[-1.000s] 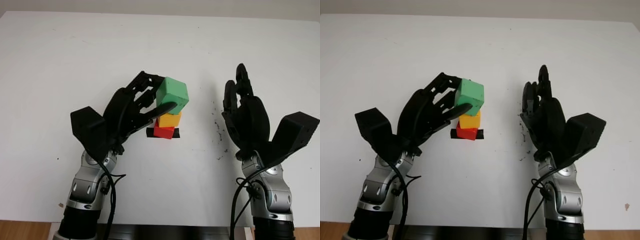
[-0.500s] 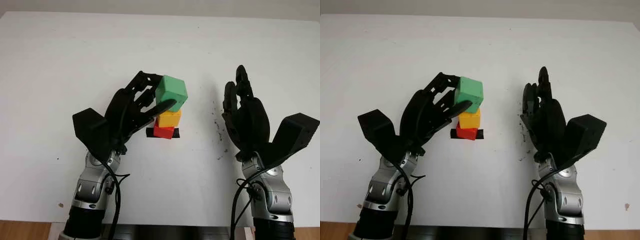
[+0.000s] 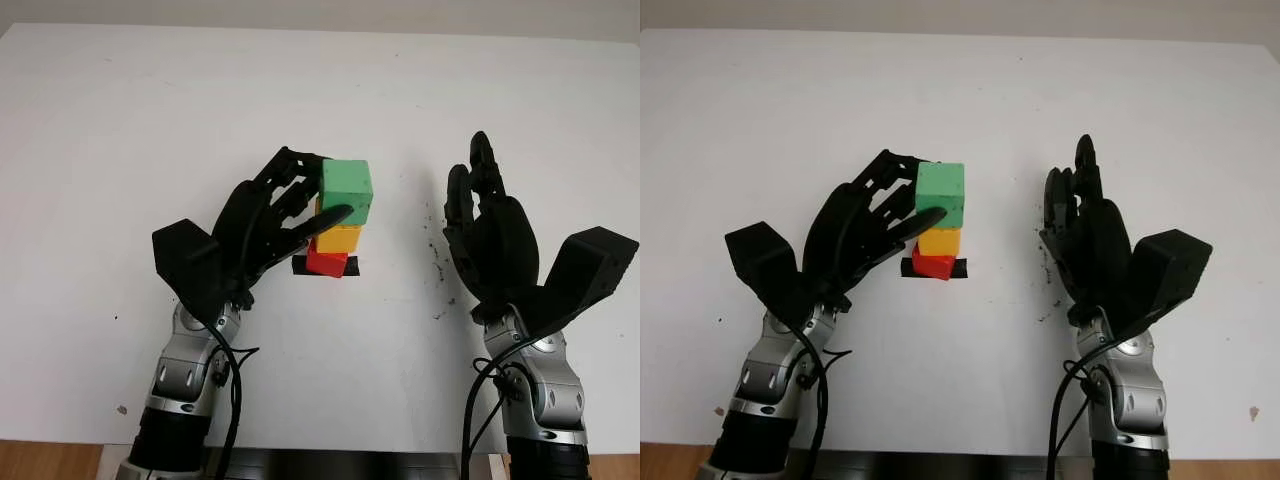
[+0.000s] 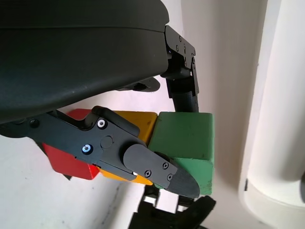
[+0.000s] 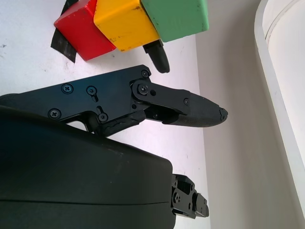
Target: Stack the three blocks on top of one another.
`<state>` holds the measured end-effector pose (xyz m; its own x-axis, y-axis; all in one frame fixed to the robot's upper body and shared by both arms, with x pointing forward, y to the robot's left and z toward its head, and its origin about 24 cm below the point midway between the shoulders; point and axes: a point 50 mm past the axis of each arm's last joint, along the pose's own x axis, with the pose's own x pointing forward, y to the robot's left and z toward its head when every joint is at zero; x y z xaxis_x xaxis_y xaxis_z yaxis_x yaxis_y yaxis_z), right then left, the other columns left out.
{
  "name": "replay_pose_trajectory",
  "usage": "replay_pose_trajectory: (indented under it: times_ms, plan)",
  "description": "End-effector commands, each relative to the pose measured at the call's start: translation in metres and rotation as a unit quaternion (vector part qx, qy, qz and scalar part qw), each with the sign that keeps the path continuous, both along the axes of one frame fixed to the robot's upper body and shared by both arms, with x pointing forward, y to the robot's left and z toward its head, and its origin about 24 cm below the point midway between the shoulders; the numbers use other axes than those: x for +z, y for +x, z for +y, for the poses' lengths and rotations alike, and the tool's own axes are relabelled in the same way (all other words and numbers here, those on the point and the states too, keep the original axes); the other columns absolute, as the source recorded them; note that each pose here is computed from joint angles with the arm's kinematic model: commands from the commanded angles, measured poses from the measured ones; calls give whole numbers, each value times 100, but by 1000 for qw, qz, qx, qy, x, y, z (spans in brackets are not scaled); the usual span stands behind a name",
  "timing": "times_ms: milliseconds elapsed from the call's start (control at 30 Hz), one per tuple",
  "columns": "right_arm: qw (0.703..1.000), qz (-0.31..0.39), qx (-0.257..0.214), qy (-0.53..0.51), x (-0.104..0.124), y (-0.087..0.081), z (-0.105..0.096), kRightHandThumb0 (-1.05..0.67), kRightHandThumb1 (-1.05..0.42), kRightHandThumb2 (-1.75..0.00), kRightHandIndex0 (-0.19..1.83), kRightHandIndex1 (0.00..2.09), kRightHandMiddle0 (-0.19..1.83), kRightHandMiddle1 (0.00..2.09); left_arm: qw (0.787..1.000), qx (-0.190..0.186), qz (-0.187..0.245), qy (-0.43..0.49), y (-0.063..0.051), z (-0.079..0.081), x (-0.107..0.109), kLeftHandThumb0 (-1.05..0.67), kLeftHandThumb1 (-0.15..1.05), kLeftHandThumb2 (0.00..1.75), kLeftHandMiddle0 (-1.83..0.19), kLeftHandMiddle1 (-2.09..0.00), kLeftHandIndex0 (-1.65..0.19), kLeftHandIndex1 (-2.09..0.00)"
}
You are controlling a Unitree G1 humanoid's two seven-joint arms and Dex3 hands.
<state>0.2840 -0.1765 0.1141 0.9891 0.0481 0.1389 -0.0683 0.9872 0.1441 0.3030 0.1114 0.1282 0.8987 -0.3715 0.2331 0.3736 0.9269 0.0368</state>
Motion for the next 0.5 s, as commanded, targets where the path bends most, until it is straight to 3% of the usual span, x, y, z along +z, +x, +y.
replay_pose_trajectory:
  times_ms: [0,200,467]
  plan:
    - [1000,-3,-2,-1,2,-3,-4,-60,-105,-58,-19,0,-19,0,1000,-7,-2,15,-5,-1,-1,-58,96,4,-39,-9,-46,-153]
    - [1000,-5,-2,-9,3,-3,-5,-60,-105,-59,-19,0,-19,0,999,-19,-27,37,-14,-1,5,-55,96,5,-34,-6,-42,-151]
    - [1000,-3,-4,-7,3,-3,-5,-60,-105,-59,-19,0,-19,1,998,-12,-40,43,-16,0,6,-56,98,6,-32,-5,-32,-156]
